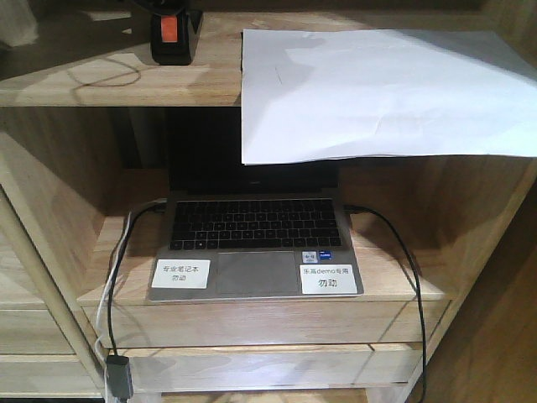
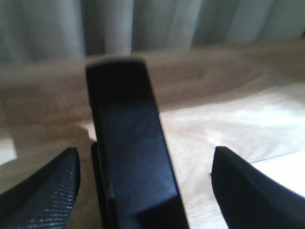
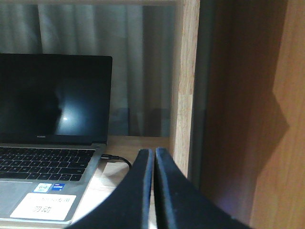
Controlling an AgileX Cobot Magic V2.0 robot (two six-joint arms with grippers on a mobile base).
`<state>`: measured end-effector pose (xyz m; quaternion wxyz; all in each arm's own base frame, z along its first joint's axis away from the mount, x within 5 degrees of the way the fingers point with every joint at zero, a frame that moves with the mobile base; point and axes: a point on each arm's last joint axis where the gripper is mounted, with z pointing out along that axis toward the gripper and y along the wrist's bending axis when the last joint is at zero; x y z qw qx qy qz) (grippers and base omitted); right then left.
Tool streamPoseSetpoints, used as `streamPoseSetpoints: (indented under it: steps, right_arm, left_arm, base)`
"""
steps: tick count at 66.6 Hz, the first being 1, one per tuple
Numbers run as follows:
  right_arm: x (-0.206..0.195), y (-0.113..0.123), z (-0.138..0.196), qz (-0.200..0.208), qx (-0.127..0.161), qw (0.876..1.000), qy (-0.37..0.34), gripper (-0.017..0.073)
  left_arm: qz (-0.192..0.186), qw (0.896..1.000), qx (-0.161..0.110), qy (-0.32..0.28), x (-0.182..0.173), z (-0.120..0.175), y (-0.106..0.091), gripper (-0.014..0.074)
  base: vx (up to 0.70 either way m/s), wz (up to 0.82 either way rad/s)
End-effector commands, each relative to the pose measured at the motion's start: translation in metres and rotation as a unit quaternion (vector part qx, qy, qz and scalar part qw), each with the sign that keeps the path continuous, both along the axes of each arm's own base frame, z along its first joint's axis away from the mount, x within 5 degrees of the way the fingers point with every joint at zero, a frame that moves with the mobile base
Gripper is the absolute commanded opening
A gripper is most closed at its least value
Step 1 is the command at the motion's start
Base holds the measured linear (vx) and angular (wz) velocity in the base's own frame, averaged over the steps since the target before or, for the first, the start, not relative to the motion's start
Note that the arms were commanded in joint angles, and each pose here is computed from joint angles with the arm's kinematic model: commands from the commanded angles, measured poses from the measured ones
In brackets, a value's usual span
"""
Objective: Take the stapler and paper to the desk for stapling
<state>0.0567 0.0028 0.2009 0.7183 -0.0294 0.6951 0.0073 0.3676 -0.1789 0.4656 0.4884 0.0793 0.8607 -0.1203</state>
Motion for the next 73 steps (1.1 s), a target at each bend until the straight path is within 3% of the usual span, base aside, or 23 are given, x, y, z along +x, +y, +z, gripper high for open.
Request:
streamPoseSetpoints:
  steps: [1, 26, 41, 59, 73]
  right_arm:
    - [-0.002, 0.000, 0.006, 0.000, -0.003, 0.999, -0.042, -0.0009]
    - [-0.002, 0.000, 0.006, 0.000, -0.003, 0.999, -0.042, -0.0009]
    - [-0.002, 0.000, 0.006, 0.000, -0.003, 0.999, -0.042, -0.0009]
    - [-0.002, 0.000, 0.006, 0.000, -0.003, 0.999, -0.042, -0.0009]
    - [-0.002, 0.000, 0.006, 0.000, -0.003, 0.999, -0.042, -0.0009]
  left_arm:
    - [0.003, 0.997, -0.038, -0.062, -0.018, 0.036, 0.007, 0.0459]
    - [0.006, 0.998, -0.035, -0.046, -0.015, 0.031, 0.010, -0.0008]
    - [0.004, 0.998, -0.031, -0.053, -0.015, 0.032, 0.010, -0.0008]
    - [-0.003, 0.993, -0.052, -0.108, -0.030, 0.057, 0.018, -0.0008]
    - [0.003, 0.989, -0.036, -0.144, -0.049, 0.077, 0.030, -0.0008]
  base:
    - [0.00, 0.00]
    - [0.00, 0.00]
    - [0.00, 0.00]
    - [0.00, 0.00]
    - [0.00, 0.00]
